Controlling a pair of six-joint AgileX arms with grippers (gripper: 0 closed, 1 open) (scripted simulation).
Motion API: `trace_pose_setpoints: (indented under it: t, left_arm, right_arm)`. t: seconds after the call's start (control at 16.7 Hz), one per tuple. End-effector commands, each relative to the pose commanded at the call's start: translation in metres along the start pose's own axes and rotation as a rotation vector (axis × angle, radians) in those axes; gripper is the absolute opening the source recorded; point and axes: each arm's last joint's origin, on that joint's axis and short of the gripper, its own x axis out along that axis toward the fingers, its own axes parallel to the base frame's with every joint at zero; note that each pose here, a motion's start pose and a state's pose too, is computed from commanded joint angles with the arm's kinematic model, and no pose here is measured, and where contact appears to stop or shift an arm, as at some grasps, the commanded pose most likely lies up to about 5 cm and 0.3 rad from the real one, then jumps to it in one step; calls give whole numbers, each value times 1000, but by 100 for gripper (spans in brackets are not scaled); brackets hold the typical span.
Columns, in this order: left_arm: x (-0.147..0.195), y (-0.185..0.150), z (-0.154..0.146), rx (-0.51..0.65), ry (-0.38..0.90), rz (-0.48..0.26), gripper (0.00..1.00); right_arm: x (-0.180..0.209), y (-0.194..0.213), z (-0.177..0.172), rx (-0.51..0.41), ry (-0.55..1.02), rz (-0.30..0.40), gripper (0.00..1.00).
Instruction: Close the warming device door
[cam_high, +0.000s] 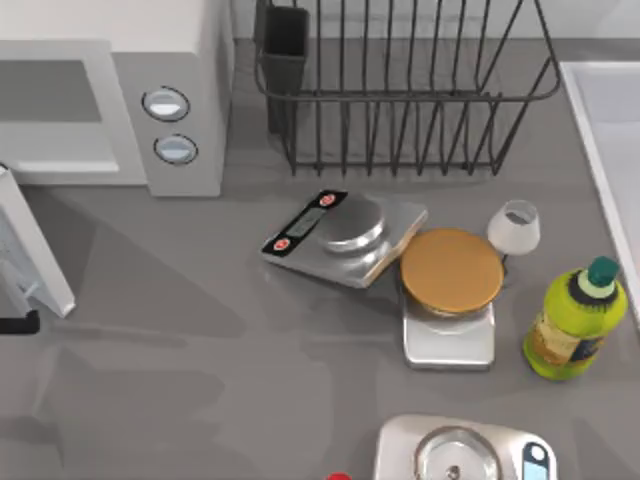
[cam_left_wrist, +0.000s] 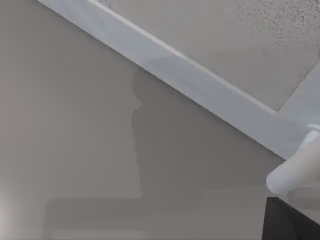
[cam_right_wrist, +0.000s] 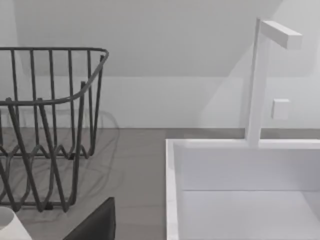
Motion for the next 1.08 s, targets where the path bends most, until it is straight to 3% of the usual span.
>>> trace_pose_setpoints:
  t: [0.24, 0.66, 1.08]
  left_arm:
    - [-3, -19, -4, -16, -16, 13, 0]
    - [0, -18, 5, -17, -25, 13, 0]
    - [56, -16, 48, -19, 4, 11, 0]
  right_arm:
    - [0, 0, 0, 0, 0, 0, 100]
    - [0, 0, 0, 0, 0, 0, 100]
    - [0, 0, 0, 0, 0, 0, 100]
